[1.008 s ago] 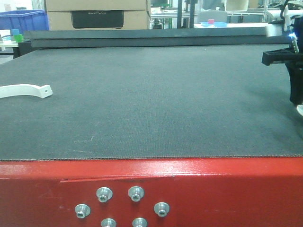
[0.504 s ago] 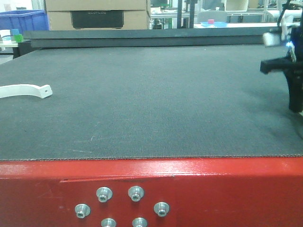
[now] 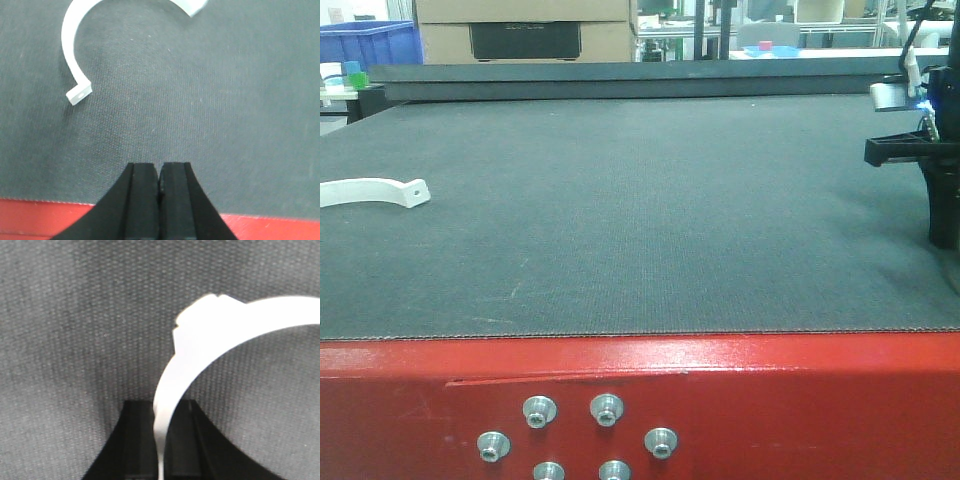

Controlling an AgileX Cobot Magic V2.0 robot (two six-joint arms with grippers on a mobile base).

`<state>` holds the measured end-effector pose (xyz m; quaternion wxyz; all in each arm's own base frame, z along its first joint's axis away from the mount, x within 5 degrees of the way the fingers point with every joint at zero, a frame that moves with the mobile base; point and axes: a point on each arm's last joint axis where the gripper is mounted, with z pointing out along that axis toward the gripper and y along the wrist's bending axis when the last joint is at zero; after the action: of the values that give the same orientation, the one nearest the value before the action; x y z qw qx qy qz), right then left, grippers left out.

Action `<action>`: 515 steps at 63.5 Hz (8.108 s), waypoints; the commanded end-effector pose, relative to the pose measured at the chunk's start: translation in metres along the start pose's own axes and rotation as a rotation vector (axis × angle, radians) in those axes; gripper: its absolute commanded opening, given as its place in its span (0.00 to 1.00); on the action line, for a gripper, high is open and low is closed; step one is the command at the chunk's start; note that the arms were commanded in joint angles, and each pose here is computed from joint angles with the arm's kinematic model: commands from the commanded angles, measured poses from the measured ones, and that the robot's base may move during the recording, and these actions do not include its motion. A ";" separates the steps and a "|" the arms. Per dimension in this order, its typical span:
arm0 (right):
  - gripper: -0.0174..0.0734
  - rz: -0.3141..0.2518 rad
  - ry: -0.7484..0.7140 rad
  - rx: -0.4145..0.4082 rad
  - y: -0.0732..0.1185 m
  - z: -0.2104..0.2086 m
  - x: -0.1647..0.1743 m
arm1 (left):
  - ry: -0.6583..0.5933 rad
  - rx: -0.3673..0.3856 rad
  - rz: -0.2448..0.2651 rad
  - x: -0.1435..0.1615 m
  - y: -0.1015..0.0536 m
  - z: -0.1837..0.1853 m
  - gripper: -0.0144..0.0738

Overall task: Grab PVC pipe and place in blue bin
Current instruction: 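Close both grippers on the pipe pieces and lift them off the bench, then hold both pipe pieces raised above the bench, then drive the base away from the bench while holding both pieces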

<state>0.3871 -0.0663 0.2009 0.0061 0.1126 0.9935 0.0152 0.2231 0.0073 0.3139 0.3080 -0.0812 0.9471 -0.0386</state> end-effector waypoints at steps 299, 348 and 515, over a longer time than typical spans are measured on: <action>0.01 -0.155 -1.637 -0.267 0.012 -0.204 0.288 | -0.988 0.251 0.097 0.034 -0.019 -0.128 0.04; 0.01 -0.155 -1.637 -0.267 0.012 -0.204 0.288 | -0.988 0.251 0.097 0.034 -0.019 -0.128 0.04; 0.01 -0.155 -1.637 -0.267 0.012 -0.204 0.288 | -0.990 0.252 0.096 0.034 -0.019 -0.128 0.04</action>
<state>0.1068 0.0038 0.4010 0.7320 0.0200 0.6793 0.0491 0.1247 -0.0139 0.3973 0.7188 -0.0031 0.6898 -0.0866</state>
